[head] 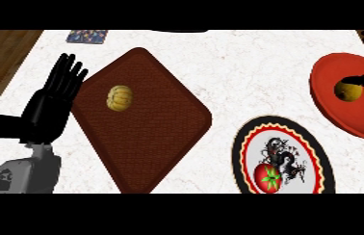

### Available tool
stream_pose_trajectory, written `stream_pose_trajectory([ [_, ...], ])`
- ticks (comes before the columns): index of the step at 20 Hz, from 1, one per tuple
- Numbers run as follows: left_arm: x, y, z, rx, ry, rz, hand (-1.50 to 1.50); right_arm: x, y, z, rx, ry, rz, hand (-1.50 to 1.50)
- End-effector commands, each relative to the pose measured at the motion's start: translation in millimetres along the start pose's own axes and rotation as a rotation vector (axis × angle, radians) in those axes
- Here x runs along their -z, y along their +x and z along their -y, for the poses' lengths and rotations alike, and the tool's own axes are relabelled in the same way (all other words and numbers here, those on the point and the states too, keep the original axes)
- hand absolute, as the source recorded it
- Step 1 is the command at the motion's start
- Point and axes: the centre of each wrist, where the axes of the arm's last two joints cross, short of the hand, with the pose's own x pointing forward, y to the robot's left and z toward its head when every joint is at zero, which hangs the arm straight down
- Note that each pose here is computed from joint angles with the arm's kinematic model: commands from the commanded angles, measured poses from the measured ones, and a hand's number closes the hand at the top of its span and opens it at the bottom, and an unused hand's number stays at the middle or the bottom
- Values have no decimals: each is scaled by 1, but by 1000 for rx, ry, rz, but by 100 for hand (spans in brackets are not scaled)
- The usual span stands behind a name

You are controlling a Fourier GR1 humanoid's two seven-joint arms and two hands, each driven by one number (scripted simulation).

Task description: Pick the lemon from the plate and place it in the bowl

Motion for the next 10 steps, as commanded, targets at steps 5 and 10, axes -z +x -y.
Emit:
stream_pose_trajectory([
  [5,-1,-7,2,5,9,2,0,-35,-3,73,222,-182,-16,-150],
  [10,-8,5,-6,-1,8,8,0,-69,-10,112,234,-253,-73,-150],
])
